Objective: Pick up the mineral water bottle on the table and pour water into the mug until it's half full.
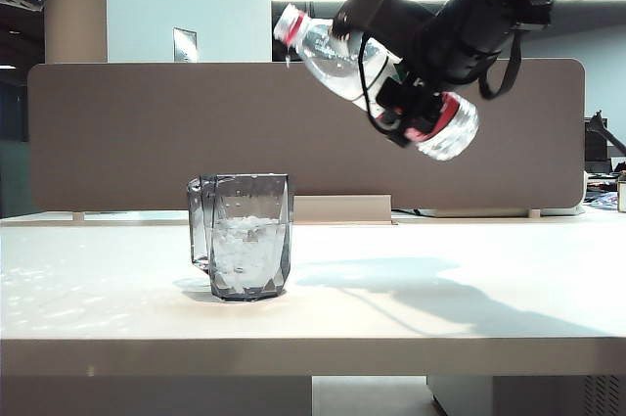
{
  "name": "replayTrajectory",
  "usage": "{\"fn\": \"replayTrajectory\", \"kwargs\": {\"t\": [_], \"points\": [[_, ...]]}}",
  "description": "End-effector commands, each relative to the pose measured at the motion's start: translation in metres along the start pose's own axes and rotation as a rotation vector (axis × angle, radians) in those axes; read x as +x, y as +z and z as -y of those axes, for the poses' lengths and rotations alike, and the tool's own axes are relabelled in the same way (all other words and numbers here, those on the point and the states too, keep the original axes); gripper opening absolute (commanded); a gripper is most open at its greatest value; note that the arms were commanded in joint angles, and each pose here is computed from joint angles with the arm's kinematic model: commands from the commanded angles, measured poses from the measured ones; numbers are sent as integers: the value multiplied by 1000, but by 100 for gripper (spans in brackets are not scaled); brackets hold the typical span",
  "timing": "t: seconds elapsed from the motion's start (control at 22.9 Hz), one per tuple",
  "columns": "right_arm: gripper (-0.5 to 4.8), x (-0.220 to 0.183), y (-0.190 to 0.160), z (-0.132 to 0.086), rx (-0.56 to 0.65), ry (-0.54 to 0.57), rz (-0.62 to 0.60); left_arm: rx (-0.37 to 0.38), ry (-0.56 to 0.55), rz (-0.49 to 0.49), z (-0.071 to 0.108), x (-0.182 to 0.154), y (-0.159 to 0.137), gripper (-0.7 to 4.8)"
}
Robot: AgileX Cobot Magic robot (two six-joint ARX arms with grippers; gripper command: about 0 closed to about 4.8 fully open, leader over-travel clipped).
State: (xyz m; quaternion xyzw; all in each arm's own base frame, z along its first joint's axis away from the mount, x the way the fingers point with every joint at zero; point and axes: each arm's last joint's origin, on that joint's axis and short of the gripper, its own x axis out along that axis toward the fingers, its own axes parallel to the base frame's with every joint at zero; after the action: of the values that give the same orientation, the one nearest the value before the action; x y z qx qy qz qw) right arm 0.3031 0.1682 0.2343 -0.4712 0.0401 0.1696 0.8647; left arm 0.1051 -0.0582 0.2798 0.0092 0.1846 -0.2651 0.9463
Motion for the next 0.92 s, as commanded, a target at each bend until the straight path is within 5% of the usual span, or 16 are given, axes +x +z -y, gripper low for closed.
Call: {"fn": "replayTrajectory", "kwargs": {"t": [0.04,0.35,0.61,0.92], "points": [[202,-3,0,-3,306,43,74,1,0,18,0,-1,2,-5],[202,-20,-40,-50,744,73,177,1,0,18,0,-1,2,-5],[202,-18,-59,-75,911,65,219,1,0,18,0,-1,2,-5],[202,-9,-69,-92,941,69,227,1,0,18,0,-1,2,-5]]}}
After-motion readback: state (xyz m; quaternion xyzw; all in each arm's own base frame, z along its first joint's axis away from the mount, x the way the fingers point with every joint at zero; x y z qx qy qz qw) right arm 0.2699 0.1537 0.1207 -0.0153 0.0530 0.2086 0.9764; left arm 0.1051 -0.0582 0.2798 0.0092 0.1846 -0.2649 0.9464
